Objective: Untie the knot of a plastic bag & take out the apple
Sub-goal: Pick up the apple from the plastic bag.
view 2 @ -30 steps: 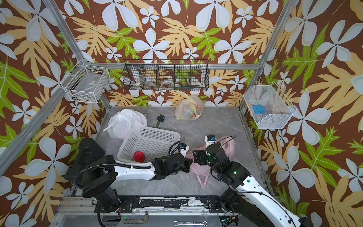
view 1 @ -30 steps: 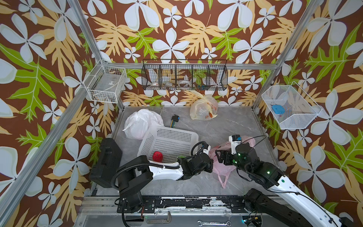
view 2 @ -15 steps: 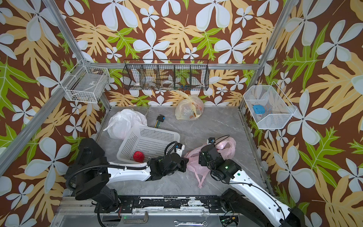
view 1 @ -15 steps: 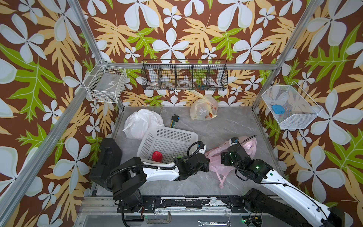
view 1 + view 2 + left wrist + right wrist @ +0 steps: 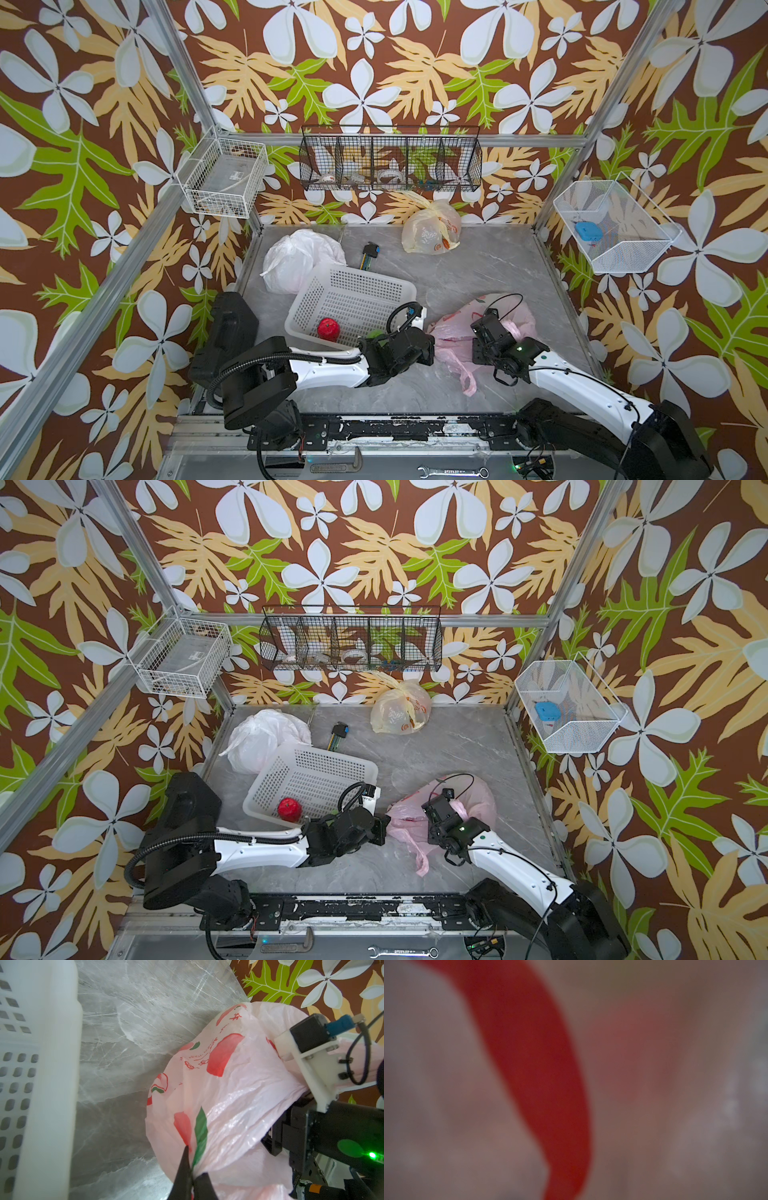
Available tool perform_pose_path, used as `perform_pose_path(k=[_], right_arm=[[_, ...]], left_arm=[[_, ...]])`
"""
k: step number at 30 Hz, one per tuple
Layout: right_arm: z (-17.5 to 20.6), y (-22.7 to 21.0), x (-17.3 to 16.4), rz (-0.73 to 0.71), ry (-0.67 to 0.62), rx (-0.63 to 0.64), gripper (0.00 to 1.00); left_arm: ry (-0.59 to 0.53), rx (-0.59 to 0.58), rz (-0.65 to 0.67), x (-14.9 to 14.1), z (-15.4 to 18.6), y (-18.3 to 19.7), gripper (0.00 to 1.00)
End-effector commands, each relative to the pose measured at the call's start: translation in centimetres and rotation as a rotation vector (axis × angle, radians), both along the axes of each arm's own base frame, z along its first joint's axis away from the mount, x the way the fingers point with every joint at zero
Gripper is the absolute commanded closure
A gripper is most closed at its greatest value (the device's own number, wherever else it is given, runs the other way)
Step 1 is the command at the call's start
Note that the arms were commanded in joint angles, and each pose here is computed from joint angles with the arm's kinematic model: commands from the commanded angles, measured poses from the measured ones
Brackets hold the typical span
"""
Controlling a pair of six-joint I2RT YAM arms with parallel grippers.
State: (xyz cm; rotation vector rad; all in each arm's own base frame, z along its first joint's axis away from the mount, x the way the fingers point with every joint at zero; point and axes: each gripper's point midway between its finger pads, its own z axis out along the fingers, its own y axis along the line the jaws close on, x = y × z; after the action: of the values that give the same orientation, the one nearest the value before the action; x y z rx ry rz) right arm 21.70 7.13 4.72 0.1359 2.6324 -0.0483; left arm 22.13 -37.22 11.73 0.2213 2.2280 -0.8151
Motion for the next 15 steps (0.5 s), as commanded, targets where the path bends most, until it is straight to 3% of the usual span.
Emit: perform_pose_path(k=[1, 11, 13, 15], right_arm=[[1.0, -0.2, 1.0, -0.029, -0.042, -0.002, 0.5], [6.3, -1.5, 7.4, -0.077, -0.242, 0.077, 0.53], [7.1, -2.2, 8.1, -0.11, -0.275, 0.044, 0.5], [7.9, -2.9, 8.5, -0.15, -0.286, 0.016, 0.38]], left_arm=[[-0.009, 0.029, 0.015, 0.2, -0.3, 0.8, 1.0], [0.012, 0.005, -0.05, -0.9, -0.7, -0.7, 1.0], [0.012, 0.001, -0.054, -1.1, -0.6, -0.9, 1.0], [0.011, -0.001, -0.054, -1.1, -0.5, -0.8, 1.0]])
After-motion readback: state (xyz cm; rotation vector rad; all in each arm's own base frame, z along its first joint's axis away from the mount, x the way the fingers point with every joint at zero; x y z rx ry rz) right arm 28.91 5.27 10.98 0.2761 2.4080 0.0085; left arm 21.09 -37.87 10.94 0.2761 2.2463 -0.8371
